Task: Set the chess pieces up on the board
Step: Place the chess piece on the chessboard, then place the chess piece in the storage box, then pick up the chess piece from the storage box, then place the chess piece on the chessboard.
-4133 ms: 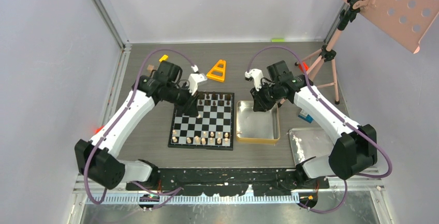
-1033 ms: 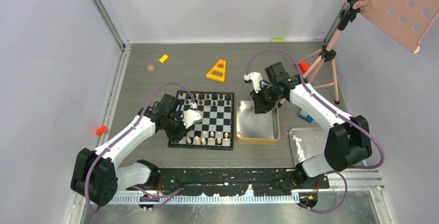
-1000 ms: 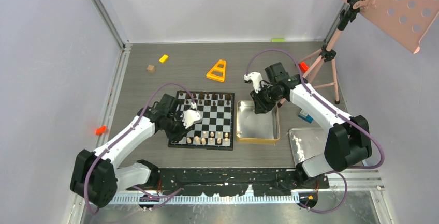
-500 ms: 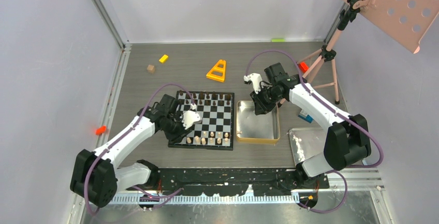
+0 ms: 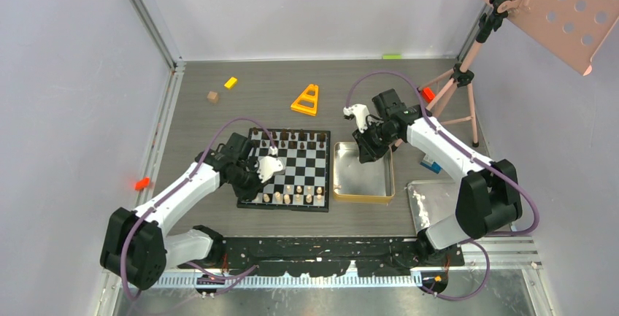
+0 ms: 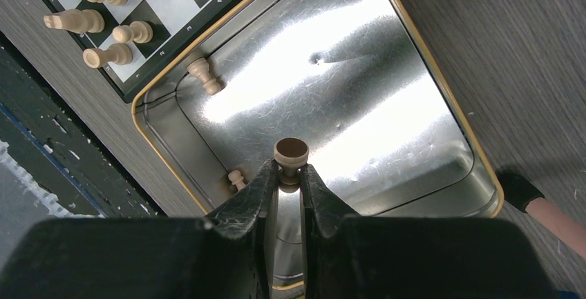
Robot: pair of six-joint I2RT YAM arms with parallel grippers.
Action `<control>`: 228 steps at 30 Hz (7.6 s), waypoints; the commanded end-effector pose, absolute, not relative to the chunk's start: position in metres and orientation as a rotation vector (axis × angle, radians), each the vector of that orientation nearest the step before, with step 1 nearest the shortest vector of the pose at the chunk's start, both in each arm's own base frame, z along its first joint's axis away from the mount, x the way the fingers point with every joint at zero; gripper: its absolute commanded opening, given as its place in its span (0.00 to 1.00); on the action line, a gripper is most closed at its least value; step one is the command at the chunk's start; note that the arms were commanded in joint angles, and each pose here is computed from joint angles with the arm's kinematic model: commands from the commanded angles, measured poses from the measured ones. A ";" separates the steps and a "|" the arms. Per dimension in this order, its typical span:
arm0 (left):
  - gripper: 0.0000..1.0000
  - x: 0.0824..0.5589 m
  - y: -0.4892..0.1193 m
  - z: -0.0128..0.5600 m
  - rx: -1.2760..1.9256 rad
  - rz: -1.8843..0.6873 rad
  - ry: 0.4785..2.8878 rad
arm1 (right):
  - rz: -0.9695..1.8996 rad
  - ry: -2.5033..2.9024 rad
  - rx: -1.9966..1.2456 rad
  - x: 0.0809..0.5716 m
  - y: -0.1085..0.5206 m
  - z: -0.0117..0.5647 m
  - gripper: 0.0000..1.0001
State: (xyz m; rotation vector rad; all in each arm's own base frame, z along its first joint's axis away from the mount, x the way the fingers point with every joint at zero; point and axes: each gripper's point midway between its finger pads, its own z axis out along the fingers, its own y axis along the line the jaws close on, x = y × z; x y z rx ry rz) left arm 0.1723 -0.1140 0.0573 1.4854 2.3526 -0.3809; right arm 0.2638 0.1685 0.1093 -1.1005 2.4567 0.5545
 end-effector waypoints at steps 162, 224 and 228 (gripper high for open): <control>0.72 0.331 -0.306 0.224 0.672 -1.112 2.209 | 0.500 2.447 -0.537 0.347 0.207 0.162 0.01; 0.32 0.358 -0.378 0.234 0.296 -1.513 2.253 | 1.011 2.347 0.056 0.375 0.220 0.212 0.01; 0.29 0.357 -0.380 0.233 0.294 -1.522 2.253 | 1.013 2.346 0.058 0.376 0.220 0.211 0.01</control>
